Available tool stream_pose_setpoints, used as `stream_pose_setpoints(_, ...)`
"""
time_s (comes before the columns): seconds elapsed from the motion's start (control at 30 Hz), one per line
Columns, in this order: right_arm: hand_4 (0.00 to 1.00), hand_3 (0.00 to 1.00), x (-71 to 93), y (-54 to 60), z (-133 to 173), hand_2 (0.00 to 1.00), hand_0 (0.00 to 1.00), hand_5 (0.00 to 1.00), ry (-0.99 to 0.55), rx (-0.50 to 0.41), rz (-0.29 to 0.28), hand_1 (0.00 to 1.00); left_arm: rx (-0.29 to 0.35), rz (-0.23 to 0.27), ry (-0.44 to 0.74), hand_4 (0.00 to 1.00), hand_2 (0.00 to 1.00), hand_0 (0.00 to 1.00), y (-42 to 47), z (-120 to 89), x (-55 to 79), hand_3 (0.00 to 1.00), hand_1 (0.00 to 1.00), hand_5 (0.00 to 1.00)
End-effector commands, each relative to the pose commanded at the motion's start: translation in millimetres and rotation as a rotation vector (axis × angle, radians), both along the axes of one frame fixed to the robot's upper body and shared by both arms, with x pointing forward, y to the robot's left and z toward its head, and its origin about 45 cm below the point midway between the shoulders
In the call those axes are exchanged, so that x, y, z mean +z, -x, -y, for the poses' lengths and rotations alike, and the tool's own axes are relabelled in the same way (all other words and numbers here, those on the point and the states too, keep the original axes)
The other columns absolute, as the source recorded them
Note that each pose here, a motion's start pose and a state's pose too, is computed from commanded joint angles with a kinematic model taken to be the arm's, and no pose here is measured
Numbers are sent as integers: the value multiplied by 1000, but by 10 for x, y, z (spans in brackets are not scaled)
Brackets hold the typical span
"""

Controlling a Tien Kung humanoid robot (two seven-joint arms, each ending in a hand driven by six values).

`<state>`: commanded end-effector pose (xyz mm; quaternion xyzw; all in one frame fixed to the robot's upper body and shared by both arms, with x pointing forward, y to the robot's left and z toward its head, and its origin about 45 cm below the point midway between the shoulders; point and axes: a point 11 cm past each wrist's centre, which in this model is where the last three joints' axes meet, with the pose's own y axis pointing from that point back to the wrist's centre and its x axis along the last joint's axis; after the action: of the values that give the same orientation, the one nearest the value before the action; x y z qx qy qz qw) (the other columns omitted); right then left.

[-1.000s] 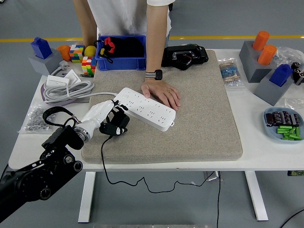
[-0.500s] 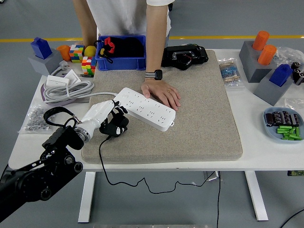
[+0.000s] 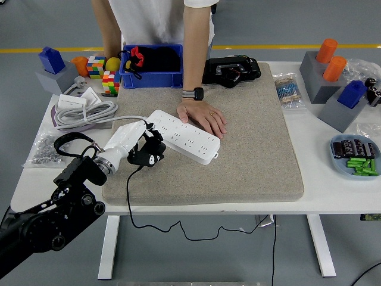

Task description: Press the white button,pick up the black plug,place it near the board,insert it into the board

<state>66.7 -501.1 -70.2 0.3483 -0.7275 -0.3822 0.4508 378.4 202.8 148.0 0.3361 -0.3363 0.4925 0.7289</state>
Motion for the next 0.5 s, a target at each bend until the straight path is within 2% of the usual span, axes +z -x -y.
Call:
stream_pose_setpoints(0.3, 650, 531, -8, 17, -10, 510, 598, 337, -1, -2, -1, 504, -9, 40, 23, 532, 284, 90, -83, 64, 143, 442, 172, 2)
stream_pose_setpoints(0.5, 650, 530, -10, 10, -16, 511, 598, 337, -3, -1, 0, 504, -9, 42, 18, 542, 286, 92, -187, 136, 182, 453, 176, 2)
